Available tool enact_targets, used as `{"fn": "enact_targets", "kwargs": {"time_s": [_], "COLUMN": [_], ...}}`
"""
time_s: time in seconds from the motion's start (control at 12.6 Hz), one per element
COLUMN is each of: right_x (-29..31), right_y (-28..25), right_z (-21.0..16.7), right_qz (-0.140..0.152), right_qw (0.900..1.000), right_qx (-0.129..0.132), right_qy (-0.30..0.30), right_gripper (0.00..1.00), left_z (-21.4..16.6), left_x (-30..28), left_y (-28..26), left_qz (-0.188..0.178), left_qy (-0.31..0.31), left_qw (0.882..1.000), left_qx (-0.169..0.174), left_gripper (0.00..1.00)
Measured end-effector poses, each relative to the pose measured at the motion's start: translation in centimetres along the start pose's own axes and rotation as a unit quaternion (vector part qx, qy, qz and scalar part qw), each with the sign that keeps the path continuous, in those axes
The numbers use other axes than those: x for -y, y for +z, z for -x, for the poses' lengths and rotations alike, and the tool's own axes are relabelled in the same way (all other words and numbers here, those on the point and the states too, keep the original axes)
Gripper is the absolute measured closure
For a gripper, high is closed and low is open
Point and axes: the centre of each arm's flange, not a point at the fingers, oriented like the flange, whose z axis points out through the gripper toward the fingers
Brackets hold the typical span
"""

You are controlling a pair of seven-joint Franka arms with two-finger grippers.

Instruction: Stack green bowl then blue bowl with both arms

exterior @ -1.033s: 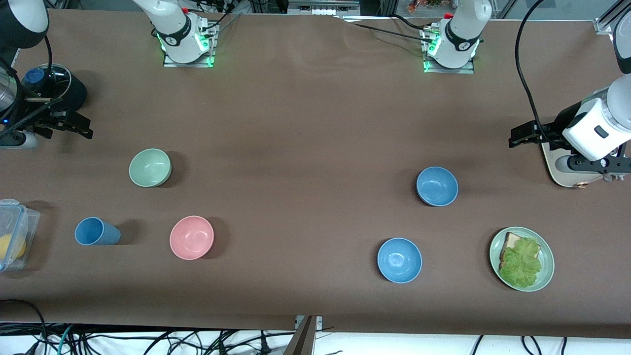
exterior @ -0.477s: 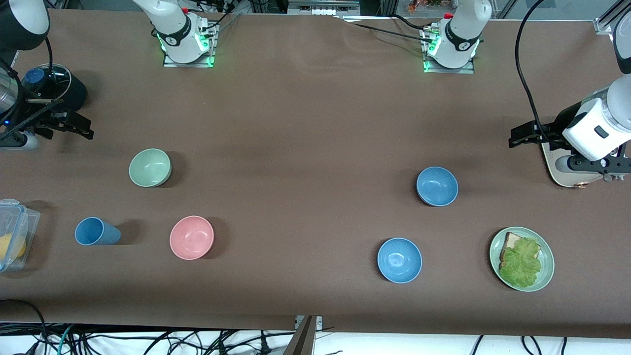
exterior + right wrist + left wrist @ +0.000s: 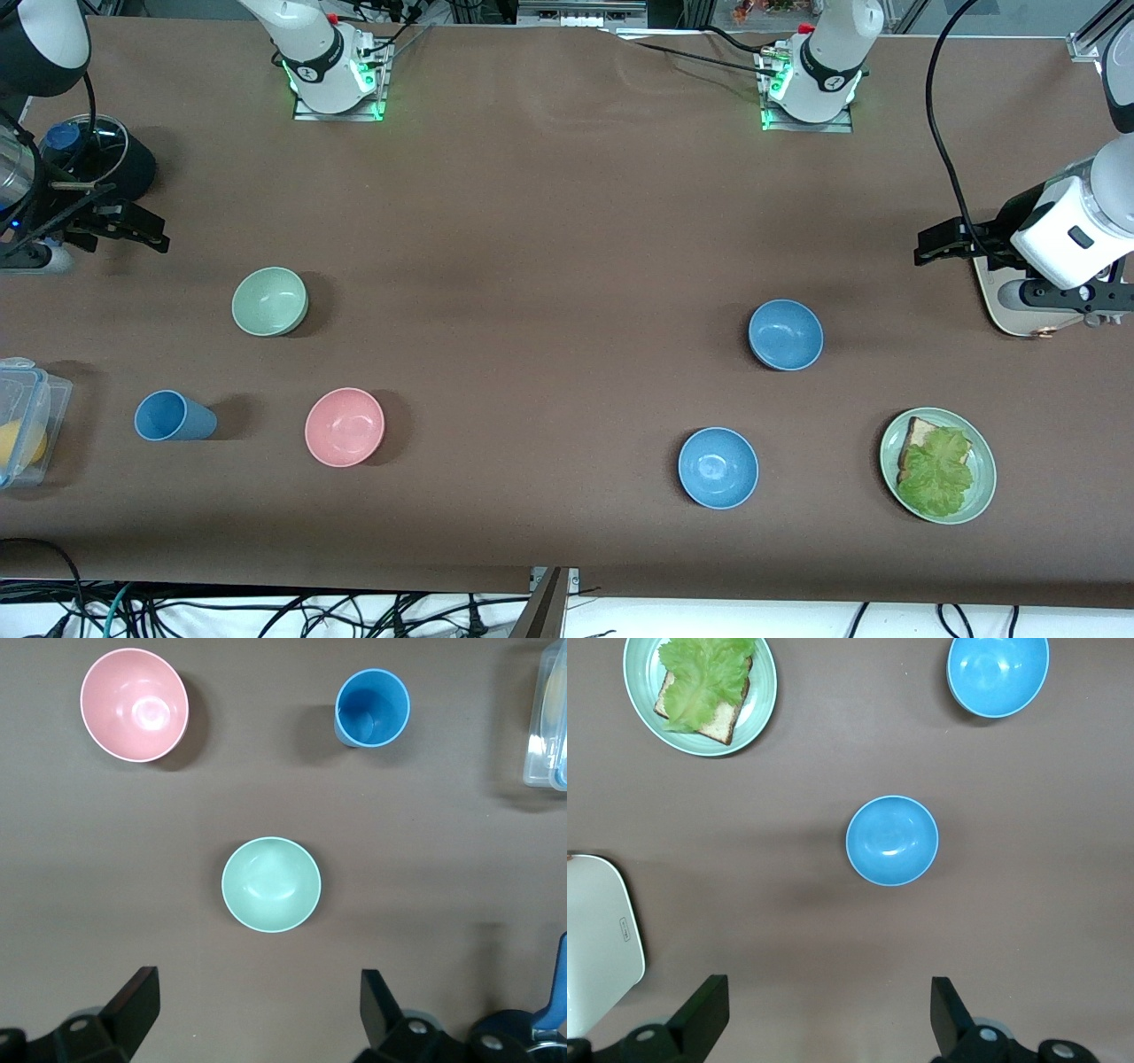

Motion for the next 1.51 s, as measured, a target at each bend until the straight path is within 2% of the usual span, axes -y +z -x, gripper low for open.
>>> {"fn": "enact_targets", "kwargs": {"time_s": [0.32, 0.64, 0.79, 1.03, 1.19, 1.35, 1.51], "right_x": [-0.1, -2.4, -4.1, -6.2, -6.7, -6.3, -6.0], "right_y": [0.6, 7.7, 13.0, 21.7, 25.9, 29.6, 31.9], "right_z": [-0.1, -1.2, -2.5, -4.7, -4.9, -3.5, -1.9], "right_qz": [0.000, -0.007, -0.010, -0.013, -0.013, -0.013, -0.016], "right_qw": [1.000, 0.996, 0.993, 0.992, 0.994, 0.994, 0.994], "right_qx": [0.009, 0.090, 0.116, 0.117, 0.102, 0.097, 0.109], "right_qy": [0.001, 0.020, 0.033, 0.041, 0.040, 0.038, 0.024], "right_gripper": [0.00, 0.00, 0.00, 0.00, 0.00, 0.00, 0.01], "left_z": [0.0, 0.0, -0.1, -0.1, -0.1, -0.1, -0.1], "left_x": [0.0, 0.0, 0.0, 0.0, 0.0, 0.0, 0.0], "left_y": [0.0, 0.1, 0.1, 0.1, 0.1, 0.1, 0.1], "left_qz": [0.000, 0.000, 0.000, 0.000, 0.000, 0.000, 0.000], "left_qy": [0.000, 0.000, 0.000, 0.000, 0.000, 0.000, 0.000], "left_qw": [1.000, 1.000, 1.000, 1.000, 1.000, 1.000, 1.000], "left_qx": [0.000, 0.001, 0.001, 0.001, 0.001, 0.000, 0.000], "left_gripper": [0.00, 0.00, 0.00, 0.00, 0.00, 0.00, 0.00]}}
